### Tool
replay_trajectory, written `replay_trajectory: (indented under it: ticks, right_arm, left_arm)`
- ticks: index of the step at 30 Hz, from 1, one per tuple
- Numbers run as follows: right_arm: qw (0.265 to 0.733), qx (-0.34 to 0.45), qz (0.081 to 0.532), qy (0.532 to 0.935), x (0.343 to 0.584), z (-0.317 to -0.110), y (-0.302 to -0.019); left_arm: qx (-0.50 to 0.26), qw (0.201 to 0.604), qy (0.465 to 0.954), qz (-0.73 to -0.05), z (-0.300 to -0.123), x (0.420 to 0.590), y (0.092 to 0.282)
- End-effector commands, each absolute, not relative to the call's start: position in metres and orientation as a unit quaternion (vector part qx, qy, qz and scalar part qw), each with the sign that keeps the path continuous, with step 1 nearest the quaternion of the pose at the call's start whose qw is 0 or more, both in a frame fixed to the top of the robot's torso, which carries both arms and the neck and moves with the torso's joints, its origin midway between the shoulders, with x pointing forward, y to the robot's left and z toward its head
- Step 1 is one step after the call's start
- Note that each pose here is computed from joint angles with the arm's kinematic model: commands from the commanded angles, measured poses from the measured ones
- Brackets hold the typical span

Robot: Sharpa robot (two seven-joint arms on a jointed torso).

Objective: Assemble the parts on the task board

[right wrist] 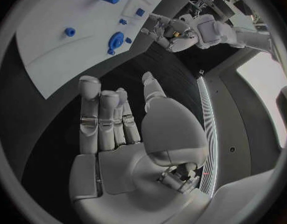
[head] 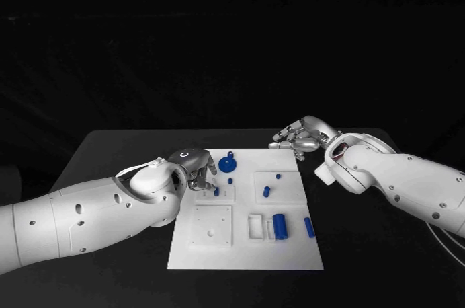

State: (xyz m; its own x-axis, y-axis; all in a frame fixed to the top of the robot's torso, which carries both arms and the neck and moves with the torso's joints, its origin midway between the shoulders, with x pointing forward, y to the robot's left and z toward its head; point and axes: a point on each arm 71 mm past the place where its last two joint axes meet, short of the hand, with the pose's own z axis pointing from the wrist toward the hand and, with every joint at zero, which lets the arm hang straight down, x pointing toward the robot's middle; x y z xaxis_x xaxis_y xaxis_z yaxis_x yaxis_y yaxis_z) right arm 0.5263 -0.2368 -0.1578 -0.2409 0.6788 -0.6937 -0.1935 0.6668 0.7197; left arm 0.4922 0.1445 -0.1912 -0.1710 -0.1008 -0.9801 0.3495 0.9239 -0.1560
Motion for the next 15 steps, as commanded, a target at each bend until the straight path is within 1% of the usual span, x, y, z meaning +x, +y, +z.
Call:
replay_trajectory:
  ticks: [1,4,6,10,15]
  right_arm:
    - [0.591,0.175,0.372,0.694,0.526,-0.158,-0.237]
    - [0.591,0.176,0.372,0.694,0.526,-0.158,-0.238]
    - [0.592,0.177,0.372,0.693,0.527,-0.158,-0.238]
    - [0.591,0.179,0.372,0.693,0.527,-0.158,-0.238]
    - [0.592,0.182,0.372,0.692,0.527,-0.158,-0.239]
  left_arm:
    - [0.025,0.623,0.747,-0.233,-0.186,0.495,0.146]
    - [-0.018,0.602,0.759,-0.248,-0.179,0.501,0.153]
    - [-0.041,0.593,0.763,-0.255,-0.170,0.509,0.159]
    - [-0.051,0.597,0.759,-0.253,-0.156,0.523,0.169]
    - [-0.045,0.613,0.751,-0.241,-0.146,0.541,0.179]
